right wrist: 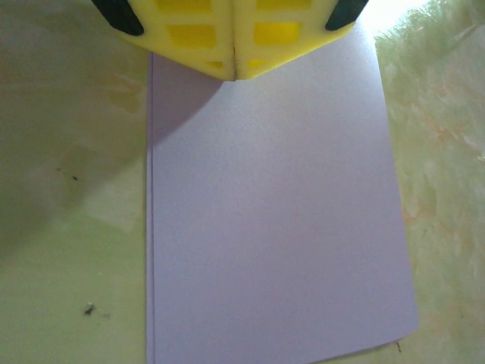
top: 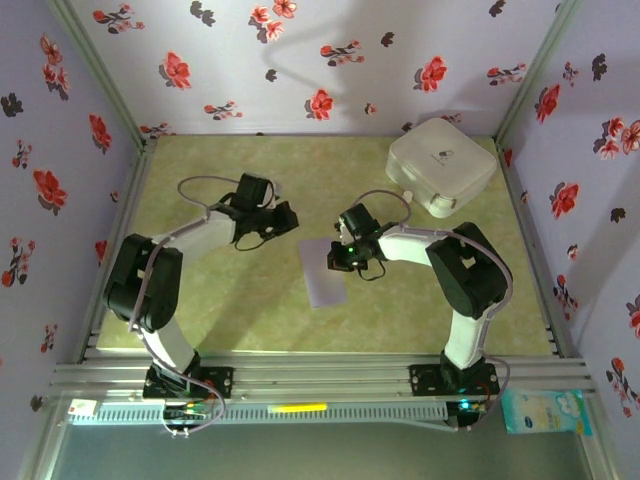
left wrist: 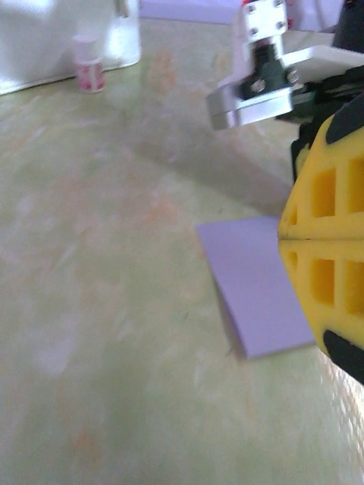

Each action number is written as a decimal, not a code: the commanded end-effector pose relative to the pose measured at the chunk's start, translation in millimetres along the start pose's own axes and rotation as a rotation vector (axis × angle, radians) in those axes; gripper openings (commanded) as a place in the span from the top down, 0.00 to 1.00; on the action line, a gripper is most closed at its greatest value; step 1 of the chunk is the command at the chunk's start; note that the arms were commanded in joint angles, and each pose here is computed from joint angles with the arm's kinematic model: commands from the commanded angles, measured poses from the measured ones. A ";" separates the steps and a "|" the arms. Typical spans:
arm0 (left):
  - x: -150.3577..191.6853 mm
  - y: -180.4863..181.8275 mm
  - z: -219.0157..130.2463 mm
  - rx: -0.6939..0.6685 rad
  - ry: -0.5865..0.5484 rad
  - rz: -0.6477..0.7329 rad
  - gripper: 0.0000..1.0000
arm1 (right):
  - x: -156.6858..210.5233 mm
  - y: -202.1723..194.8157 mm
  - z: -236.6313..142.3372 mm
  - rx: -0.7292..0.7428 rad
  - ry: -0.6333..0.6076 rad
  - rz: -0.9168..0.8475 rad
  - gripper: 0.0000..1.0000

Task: Fold a paper plane with a square sheet of paper (pick it up from the middle)
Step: First fold the square sheet of paper in half at the center of the table.

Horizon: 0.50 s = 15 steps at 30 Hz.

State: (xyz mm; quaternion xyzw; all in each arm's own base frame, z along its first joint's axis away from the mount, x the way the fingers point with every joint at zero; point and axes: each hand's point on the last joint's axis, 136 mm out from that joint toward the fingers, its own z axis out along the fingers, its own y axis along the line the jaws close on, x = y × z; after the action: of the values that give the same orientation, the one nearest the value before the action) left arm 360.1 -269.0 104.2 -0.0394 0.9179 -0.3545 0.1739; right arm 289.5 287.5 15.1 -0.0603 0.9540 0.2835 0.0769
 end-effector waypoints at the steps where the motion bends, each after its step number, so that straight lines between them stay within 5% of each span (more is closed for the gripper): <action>1: 47.4 0.5 18.1 0.006 0.128 0.013 0.98 | 42.0 -67.1 7.8 0.243 0.118 0.090 1.00; 15: 94.8 37.3 50.0 -0.035 0.186 -0.061 0.98 | 45.7 -70.5 8.8 0.249 0.127 0.094 1.00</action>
State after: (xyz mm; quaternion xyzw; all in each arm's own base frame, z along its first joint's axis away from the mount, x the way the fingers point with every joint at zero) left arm 286.7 -294.5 26.1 -0.0212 0.9356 -0.3446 0.0732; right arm 289.5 287.5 15.1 -0.0603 0.9540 0.2835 0.0769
